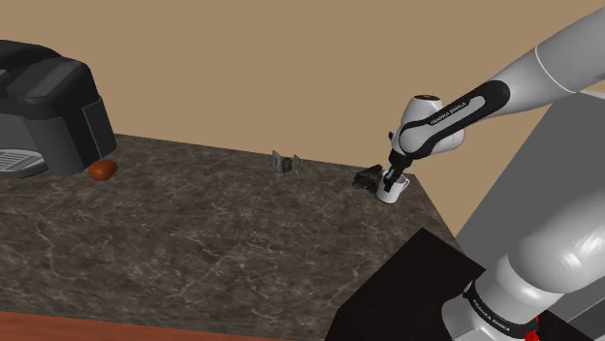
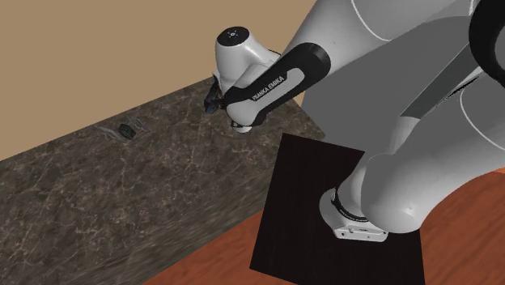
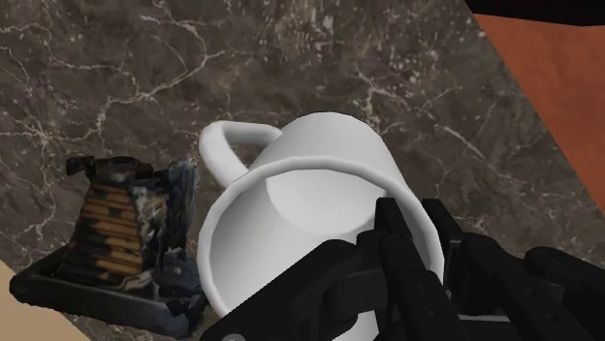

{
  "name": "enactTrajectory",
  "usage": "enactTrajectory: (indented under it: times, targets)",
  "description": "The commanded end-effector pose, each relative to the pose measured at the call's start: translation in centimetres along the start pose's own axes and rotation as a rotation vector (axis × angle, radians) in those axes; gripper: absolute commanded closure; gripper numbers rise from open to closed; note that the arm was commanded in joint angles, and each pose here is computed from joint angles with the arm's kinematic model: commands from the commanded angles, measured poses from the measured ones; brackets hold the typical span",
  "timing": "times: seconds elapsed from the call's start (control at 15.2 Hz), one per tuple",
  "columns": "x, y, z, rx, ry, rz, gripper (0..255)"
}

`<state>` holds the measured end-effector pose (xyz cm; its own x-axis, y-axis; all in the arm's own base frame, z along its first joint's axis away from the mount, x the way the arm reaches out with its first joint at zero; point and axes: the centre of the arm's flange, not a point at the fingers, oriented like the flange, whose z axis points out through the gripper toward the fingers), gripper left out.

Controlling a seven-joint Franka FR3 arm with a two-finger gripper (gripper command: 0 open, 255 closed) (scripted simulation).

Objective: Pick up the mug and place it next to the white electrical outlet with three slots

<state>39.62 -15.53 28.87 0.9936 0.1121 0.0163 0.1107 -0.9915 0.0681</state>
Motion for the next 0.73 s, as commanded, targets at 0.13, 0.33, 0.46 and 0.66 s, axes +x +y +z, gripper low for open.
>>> enactTrajectory:
  times: [0.13,0.33,0.46,0.66]
  targets:
    - [0.1,0.1,-2.2,0.0,0.0,0.0,255]
    - [0.1,0.2,-3.7,0.0,0.0,0.0,255]
    - [2.7,0.5,-3.6,0.0,0.0,0.0,255]
    - [6.7,1.0,-3.6,0.0,0.0,0.0,255]
